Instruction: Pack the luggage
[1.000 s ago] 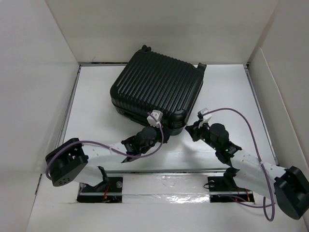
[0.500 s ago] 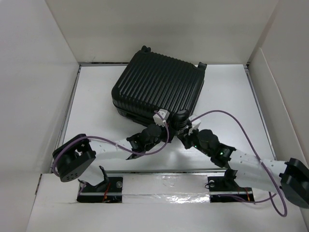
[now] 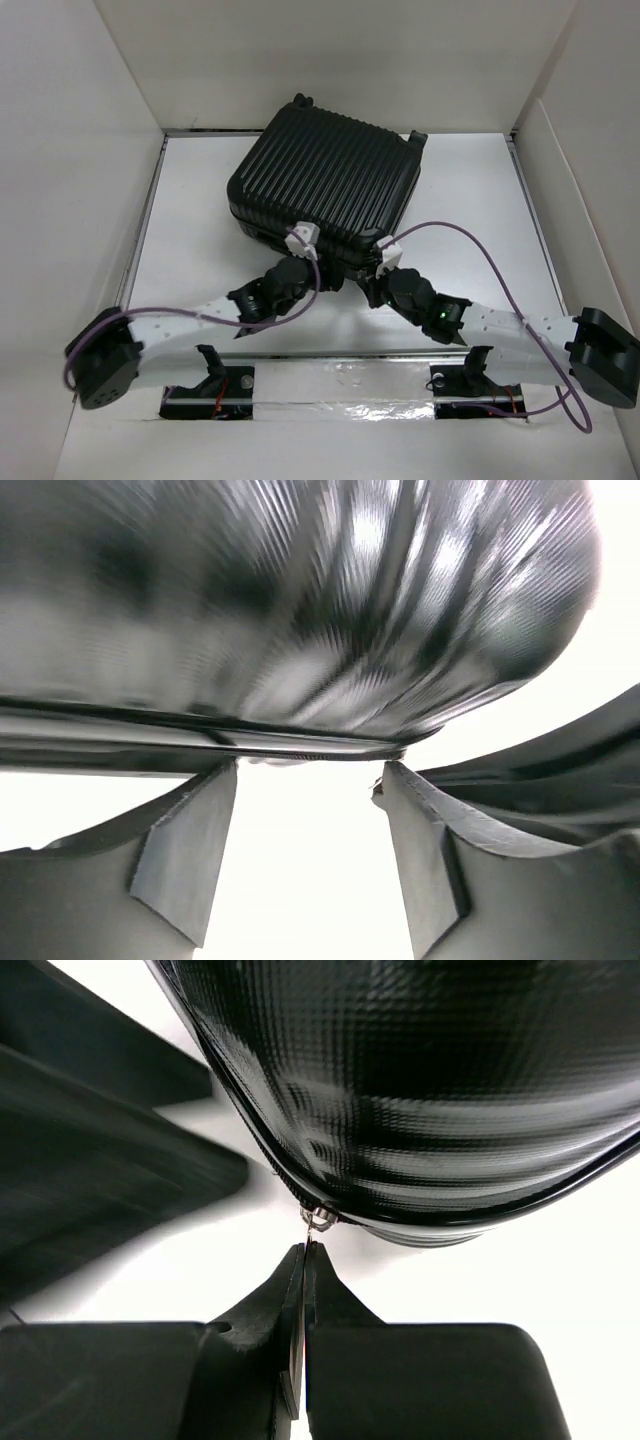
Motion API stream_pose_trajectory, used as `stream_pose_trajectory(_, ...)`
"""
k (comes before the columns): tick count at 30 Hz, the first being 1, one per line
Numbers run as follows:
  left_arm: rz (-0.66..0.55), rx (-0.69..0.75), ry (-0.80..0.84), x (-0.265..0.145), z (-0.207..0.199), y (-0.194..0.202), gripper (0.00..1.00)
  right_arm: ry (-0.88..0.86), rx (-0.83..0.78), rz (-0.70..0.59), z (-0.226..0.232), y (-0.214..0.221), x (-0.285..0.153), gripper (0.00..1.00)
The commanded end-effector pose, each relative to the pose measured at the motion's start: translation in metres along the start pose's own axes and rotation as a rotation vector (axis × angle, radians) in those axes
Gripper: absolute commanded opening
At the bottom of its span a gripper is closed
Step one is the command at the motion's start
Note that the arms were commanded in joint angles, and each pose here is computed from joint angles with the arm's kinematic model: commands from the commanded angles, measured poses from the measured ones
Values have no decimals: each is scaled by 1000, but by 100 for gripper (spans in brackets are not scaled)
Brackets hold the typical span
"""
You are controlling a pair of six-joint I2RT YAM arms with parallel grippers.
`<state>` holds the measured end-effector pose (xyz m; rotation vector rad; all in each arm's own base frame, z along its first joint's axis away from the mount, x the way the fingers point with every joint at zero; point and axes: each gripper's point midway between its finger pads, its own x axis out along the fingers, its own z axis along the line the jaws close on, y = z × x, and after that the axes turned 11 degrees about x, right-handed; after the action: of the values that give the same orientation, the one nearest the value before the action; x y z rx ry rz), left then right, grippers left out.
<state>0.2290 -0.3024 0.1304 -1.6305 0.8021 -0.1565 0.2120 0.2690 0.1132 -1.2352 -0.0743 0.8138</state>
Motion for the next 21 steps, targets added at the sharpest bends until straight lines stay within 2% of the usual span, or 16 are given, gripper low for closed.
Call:
stream_pose_trajectory(1, -159, -103, -111, -38, 30, -56, 59, -167, 36, -33, 43, -16, -7, 0)
stream_pose_trajectory(4, -262, -190, -209, -71, 61, -101, 59, -178, 36, -23, 45, -13, -6, 0)
stream_pose_trajectory(5, -312, -225, -272, -77, 86, -118, 58, -176, 35, -20, 44, -11, -6, 0)
stream_pose_trajectory(7, -458, -301, -337, -96, 119, -168, 55, -167, 35, -19, 40, -7, -5, 0)
stream_pose_trajectory(8, -455, -319, -313, -95, 115, -168, 54, -166, 36, -21, 40, -7, -5, 0)
stream_pose_trajectory(9, -523, -363, -382, -98, 147, -186, 53, -160, 41, -27, 37, -8, -5, 0)
stream_pose_trajectory(10, -547, -390, -388, -97, 161, -193, 52, -164, 40, -32, 37, -9, -5, 0)
stream_pose_trajectory(11, -550, -453, -328, -92, 164, -199, 51, -167, 39, -32, 38, -9, -6, 0)
stream_pose_trajectory(12, -586, -504, -405, -95, 208, -204, 50, -171, 35, -30, 38, -9, -6, 0)
stream_pose_trajectory(14, -569, -559, -332, -90, 224, -206, 50, -178, 24, -30, 38, -9, -8, 0)
stream_pose_trajectory(16, -574, -646, -404, -90, 269, -207, 49, -180, 16, -29, 38, -10, -9, 0)
stream_pose_trajectory(21, -449, -711, -476, -54, 319, -192, 49, -186, 28, -45, 35, -11, -11, 0)
